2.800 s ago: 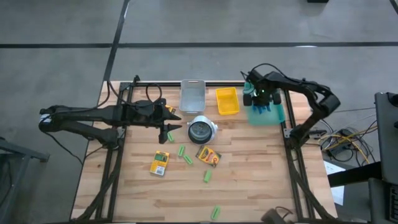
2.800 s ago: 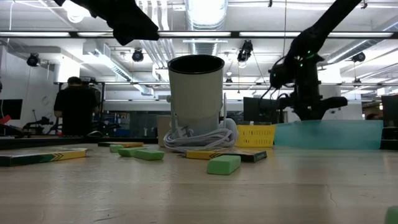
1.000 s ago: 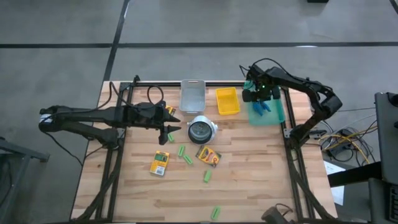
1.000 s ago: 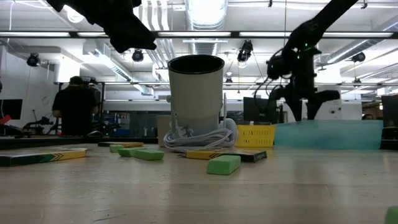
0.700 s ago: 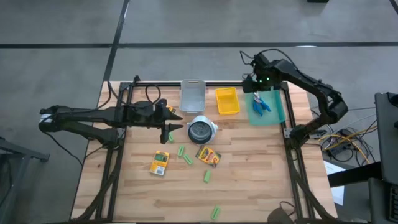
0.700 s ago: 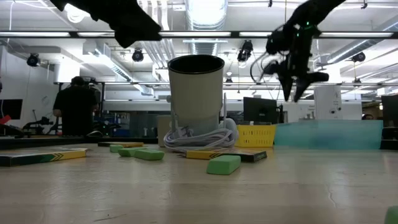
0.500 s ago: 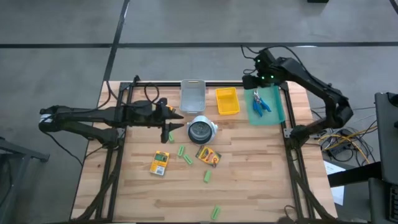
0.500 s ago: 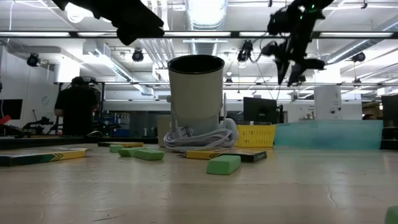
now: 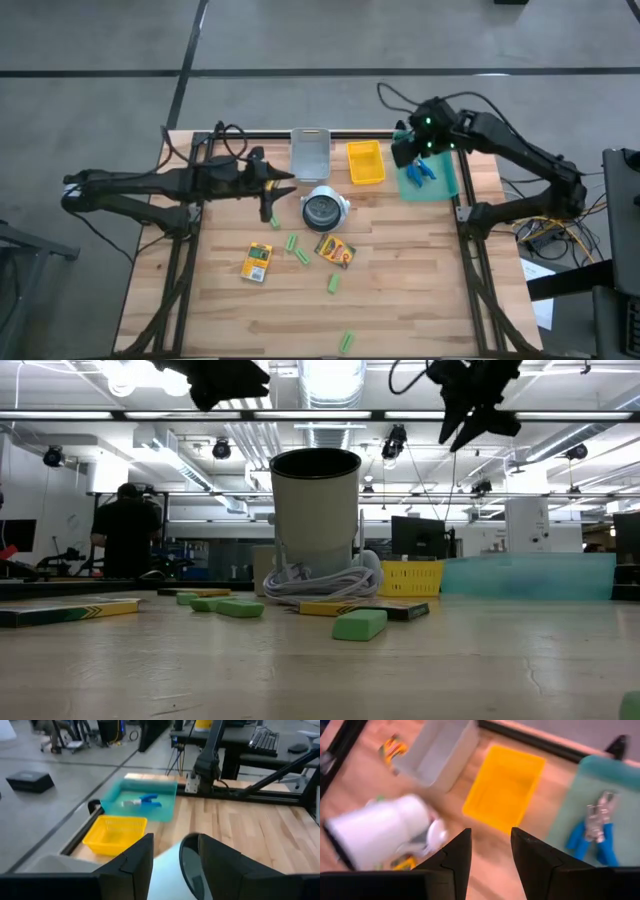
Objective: Pick & Place School Supplies
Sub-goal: Put the green eraser into the yellow bin
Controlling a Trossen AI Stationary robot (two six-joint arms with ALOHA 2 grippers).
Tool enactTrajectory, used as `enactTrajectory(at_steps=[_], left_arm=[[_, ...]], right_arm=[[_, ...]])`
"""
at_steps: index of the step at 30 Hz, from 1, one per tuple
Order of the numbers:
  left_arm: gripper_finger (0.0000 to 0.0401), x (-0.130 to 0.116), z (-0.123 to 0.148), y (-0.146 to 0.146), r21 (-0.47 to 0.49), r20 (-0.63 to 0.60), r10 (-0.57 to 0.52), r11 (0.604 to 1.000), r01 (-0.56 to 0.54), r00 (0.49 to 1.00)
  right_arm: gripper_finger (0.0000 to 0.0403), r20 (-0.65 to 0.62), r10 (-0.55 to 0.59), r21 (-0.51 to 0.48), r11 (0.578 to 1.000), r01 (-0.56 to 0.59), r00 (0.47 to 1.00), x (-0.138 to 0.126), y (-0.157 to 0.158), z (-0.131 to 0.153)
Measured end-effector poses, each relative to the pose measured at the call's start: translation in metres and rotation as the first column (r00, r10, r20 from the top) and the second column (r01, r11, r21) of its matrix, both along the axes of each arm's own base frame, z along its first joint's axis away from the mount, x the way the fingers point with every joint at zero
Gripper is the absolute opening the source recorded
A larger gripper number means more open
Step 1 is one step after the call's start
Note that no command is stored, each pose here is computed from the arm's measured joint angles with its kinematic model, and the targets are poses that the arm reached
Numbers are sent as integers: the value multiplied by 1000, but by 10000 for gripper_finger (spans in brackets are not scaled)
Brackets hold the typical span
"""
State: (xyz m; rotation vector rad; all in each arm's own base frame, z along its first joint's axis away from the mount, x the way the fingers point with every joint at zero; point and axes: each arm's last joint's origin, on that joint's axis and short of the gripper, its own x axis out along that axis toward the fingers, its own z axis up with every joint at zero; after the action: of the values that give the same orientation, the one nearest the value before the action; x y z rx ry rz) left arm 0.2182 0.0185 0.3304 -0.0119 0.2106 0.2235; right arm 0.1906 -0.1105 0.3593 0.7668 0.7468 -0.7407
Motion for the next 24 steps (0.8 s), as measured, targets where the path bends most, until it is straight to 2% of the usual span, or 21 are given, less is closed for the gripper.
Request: enactTrajectory(at_steps=[9,17,21,24], left_arm=[[161,-6,24,0,24,63,-4,1000,2,998],[161,-17,19,-1,21,-22,-5,1000,5,1000],[161,-26,31,-2,43,-16,-19,999,20,1000],[161,-36,39,-3,17,-27,-28,999,28,999]], right_arm=[[132,58,146,57,987,-149,988,31,48,-4],[124,66,267,93,958,-273,961,61,85,-16],[118,51,251,173,951,-256,967,73,101,-26],[115,48,236,243,940,-241,971,78,115,-32]])
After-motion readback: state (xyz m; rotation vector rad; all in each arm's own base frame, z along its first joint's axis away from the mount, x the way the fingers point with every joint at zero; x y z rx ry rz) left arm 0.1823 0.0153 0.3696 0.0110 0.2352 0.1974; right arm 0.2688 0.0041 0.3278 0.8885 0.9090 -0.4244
